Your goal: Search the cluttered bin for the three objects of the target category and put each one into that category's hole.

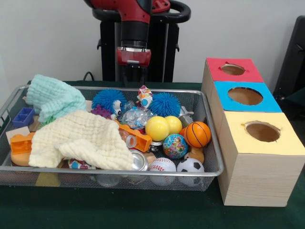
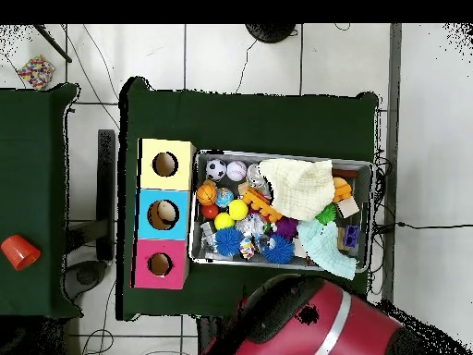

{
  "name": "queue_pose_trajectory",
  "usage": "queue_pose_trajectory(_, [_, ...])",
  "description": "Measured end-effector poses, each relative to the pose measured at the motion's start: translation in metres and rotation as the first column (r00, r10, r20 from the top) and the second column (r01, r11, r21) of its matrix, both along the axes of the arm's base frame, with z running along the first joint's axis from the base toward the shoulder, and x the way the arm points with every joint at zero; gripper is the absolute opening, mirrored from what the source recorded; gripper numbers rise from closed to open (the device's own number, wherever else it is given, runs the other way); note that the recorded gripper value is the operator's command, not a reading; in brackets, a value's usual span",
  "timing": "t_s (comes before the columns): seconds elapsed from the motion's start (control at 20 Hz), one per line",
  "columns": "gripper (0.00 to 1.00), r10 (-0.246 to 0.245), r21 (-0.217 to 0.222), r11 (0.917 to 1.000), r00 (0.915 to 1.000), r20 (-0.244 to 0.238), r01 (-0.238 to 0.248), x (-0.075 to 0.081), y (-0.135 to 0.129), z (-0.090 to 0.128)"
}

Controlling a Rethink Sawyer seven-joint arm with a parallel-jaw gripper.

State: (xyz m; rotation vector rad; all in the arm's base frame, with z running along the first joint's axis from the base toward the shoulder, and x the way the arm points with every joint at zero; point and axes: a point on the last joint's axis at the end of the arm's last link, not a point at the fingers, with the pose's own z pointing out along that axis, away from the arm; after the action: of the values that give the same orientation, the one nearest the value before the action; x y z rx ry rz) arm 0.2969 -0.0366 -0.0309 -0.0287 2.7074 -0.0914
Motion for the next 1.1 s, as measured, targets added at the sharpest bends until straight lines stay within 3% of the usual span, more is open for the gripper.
queue_pose_trajectory(0.05, [1.00, -0.004, 0.004, 1.0000, 0.9995, -0.031, 0.004, -0.001, 0.001, 0.002])
queue_pose_trajectory(0.1, [1.00, -0.011, 0.014, 0.9998, 0.9954, -0.095, 0.012, -0.003, 0.002, 0.008])
queue_pose_trajectory(0.2, [1.00, -0.016, 0.024, 0.9995, 0.9868, -0.161, 0.020, -0.005, 0.005, 0.017])
queue_pose_trajectory(0.35, [1.00, -0.021, 0.036, 0.9989, 0.9755, -0.219, 0.029, -0.002, 0.008, 0.030])
queue_pose_trajectory(0.45, [1.00, -0.029, 0.044, 0.9982, 0.9713, -0.236, 0.041, 0.004, 0.009, 0.042])
queue_pose_trajectory(0.7, [1.00, -0.051, 0.051, 0.9966, 0.9726, -0.227, 0.064, 0.020, 0.011, 0.060])
queue_pose_trajectory(0.85, [1.00, -0.073, 0.053, 0.9950, 0.9771, -0.200, 0.085, 0.039, 0.008, 0.075])
queue_pose_trajectory(1.1, [1.00, -0.106, 0.065, 0.9904, 0.9726, -0.207, 0.122, 0.059, 0.003, 0.091])
